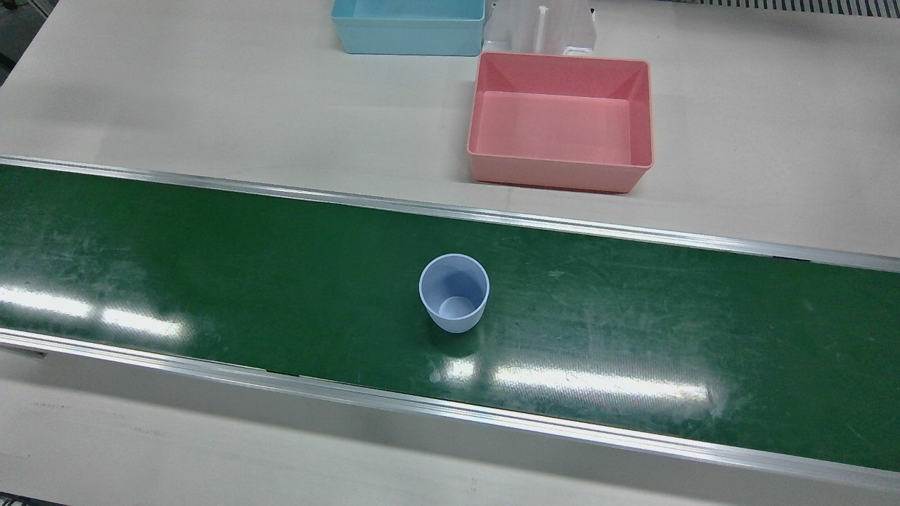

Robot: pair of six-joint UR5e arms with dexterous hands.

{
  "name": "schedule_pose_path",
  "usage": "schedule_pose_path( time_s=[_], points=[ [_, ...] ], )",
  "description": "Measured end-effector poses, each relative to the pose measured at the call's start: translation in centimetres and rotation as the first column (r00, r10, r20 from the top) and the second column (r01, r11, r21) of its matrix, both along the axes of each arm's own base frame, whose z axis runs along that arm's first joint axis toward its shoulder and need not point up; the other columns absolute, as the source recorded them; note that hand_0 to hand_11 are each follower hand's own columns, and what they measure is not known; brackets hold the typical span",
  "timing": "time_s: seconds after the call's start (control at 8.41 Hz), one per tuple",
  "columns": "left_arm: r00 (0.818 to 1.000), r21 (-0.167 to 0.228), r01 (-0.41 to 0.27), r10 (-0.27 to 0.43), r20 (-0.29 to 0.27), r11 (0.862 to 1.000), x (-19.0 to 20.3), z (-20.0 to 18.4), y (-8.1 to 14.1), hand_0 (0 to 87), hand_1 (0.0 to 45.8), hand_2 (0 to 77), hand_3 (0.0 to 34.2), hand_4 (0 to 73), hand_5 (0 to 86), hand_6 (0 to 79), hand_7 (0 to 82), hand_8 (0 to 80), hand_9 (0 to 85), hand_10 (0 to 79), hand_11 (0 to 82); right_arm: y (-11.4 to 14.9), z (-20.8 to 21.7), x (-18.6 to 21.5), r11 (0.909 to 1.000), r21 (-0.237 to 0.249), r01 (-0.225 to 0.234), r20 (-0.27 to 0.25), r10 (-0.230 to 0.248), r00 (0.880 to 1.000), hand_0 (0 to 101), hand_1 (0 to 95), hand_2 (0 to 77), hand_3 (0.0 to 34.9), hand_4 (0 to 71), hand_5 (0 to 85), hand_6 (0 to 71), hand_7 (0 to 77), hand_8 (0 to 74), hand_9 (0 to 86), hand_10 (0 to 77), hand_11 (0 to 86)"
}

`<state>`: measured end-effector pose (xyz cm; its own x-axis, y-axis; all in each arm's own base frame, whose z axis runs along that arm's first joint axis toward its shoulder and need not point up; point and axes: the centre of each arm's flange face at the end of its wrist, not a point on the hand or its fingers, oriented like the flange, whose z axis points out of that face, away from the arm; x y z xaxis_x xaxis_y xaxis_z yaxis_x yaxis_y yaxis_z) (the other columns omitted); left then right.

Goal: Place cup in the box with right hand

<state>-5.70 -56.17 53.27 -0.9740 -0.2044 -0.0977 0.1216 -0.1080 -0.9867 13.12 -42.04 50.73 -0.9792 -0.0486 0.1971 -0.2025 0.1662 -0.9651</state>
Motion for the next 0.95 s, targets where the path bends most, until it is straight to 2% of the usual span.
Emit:
schedule_pose_path(
  time_s=[0.12,0.24,0.36,0.48,0.59,0.71,0.83,0.95],
  points=[
    [1.0,0.0,0.0,0.0,0.0,1.0,0.0,0.0,0.0,0.0,0.5,0.5,0.0,0.0,0.0,0.0,0.0,0.0,0.5,0.0,0.0,0.3,-1.0,0.4,0.9998,0.021,-0.006,0.022,0.006,1.0,80,36.0,18.0,1.0,12.5,20.2,16.4,57.3,35.5,43.6,28.9,45.3],
    [1.0,-0.001,0.0,0.0,0.0,1.0,0.0,0.0,0.0,0.0,0.5,0.5,0.0,0.0,0.0,0.0,0.0,0.0,0.5,0.0,0.0,0.4,-1.9,0.5,0.9992,0.04,-0.005,0.038,0.003,0.999,80,36.0,19.6,1.1,7.1,21.3,17.5,59.5,37.1,43.6,26.7,43.1],
    [1.0,0.0,0.0,0.0,0.0,1.0,0.0,0.0,0.0,0.0,0.5,0.5,0.0,0.0,0.0,0.0,0.0,0.0,0.5,0.0,0.0,0.2,-2.5,0.0,0.9986,0.053,0.005,0.04,-0.007,0.999,80,36.0,22.4,0.0,7.1,21.3,17.5,61.6,37.1,44.2,25.1,40.4],
    [1.0,0.0,0.0,0.0,0.0,1.0,0.0,0.0,0.0,0.0,0.5,0.5,0.0,0.0,0.0,0.0,0.0,0.0,0.5,0.0,0.0,-0.2,-3.0,-0.6,0.9977,0.065,0.017,0.034,-0.02,0.999,80,36.0,23.5,0.0,9.8,21.3,17.5,62.2,37.1,44.2,25.1,40.4],
    [1.0,-0.001,-0.001,0.001,0.0,1.0,0.0,0.0,0.0,0.0,0.5,0.5,0.0,0.0,0.0,0.0,0.0,0.0,0.5,0.0,0.0,-0.5,-3.4,-1.0,0.9969,0.074,0.027,0.029,-0.029,0.999,80,36.0,26.2,0.0,18.0,21.3,18.5,67.6,36.5,45.3,25.1,40.9],
    [1.0,-0.001,-0.001,0.001,0.0,1.0,0.1,0.0,0.0,0.0,0.5,0.5,0.0,0.0,0.0,0.0,0.0,0.0,0.5,0.0,0.0,-0.8,-3.6,-1.6,0.9961,0.078,0.042,0.027,-0.044,0.999,80,36.0,26.2,0.0,14.7,21.3,18.5,67.6,37.6,45.8,26.2,40.9],
    [1.0,-0.001,-0.002,0.002,0.0,1.0,0.1,0.1,0.0,0.0,0.5,0.5,0.0,0.0,0.0,0.0,0.0,0.0,0.5,0.0,0.0,-1.2,-3.6,-2.8,0.9944,0.081,0.068,0.026,-0.07,0.997,80,36.0,22.4,0.0,13.6,21.3,18.5,63.8,37.6,45.8,24.0,40.9],
    [1.0,-0.001,-0.001,0.001,0.0,1.0,0.1,0.0,0.0,0.0,0.5,0.5,0.0,0.0,0.0,0.0,0.0,0.0,0.5,0.0,0.0,-1.9,-3.5,-4.1,0.9922,0.079,0.096,0.024,-0.098,0.995,80,36.0,18.0,0.0,7.1,21.3,14.7,59.5,37.1,44.2,24.0,40.4]
  ],
)
